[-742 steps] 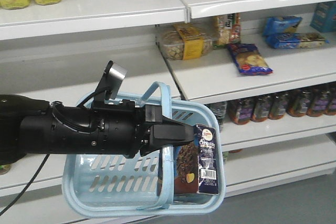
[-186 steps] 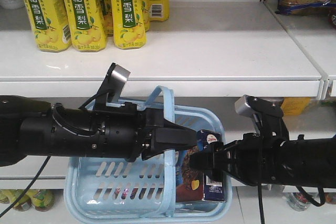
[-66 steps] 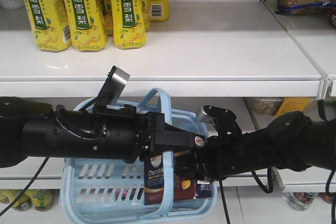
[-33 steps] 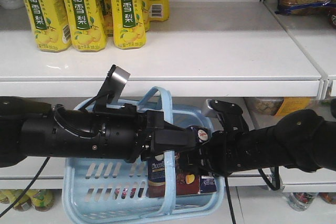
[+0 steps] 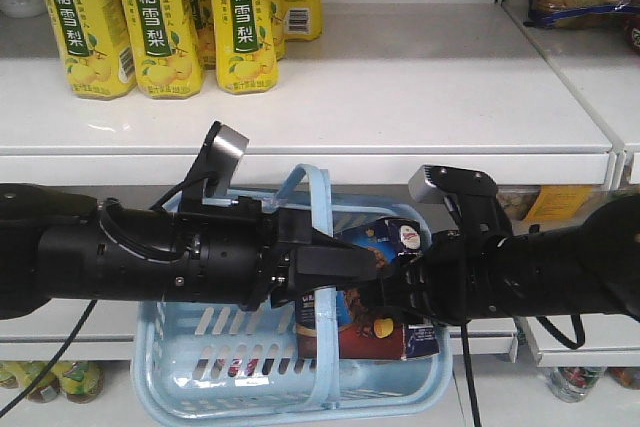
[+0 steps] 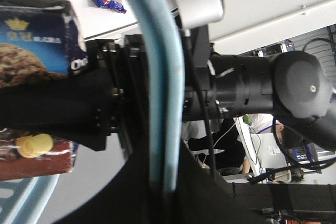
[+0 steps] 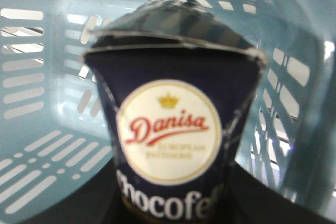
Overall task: Left arm holds basket, right arm returns cookies
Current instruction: 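Lift the cookie box out of the basket with the right gripper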
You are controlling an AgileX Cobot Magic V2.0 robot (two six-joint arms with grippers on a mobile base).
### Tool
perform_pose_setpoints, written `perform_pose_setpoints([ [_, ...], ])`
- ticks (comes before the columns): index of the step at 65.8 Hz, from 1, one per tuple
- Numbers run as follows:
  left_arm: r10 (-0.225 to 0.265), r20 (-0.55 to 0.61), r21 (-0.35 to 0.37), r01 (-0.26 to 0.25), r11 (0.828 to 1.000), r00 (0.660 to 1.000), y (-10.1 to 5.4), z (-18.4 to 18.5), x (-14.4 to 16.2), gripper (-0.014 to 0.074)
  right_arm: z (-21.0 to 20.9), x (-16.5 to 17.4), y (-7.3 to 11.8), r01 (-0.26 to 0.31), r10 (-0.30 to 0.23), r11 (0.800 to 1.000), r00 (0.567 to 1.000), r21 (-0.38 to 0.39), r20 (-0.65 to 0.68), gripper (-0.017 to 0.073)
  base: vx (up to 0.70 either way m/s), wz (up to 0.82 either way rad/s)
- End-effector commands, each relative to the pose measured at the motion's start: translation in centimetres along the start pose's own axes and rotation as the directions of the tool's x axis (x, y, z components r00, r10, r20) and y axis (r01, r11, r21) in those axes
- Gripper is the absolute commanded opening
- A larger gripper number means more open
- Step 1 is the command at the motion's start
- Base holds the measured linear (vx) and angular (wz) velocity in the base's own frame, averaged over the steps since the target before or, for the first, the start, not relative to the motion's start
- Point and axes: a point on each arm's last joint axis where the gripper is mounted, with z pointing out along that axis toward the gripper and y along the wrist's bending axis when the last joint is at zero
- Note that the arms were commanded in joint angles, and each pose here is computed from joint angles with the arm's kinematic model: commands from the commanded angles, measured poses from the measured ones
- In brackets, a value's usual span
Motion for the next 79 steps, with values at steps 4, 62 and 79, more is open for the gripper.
perform_pose_setpoints([
  [4,0.005,0.07,0.122,-0.013,0.992,0.998,-2.9,-0.8,-0.9,-0.0003,-2.9,-1.2,1.3,0.032,-0.032,0.999,0.994,0.0,0.102,0.0099,0.0,0.0],
  [62,0.005,0.07,0.122,-0.013,0.992,0.998,-2.9,-0.8,-0.9,-0.0003,-21.1,-1.8,6.2,0.207,-0.223,0.975,0.867,0.086,0.445,0.0108,0.0,0.0],
  [79,0.005,0.07,0.122,-0.013,0.992,0.998,-2.9,-0.8,-0.9,-0.0003,-25.1,-4.3,7.9,0.244,-0.321,0.947,0.748,0.209,0.581,0.0108,0.0,0.0],
])
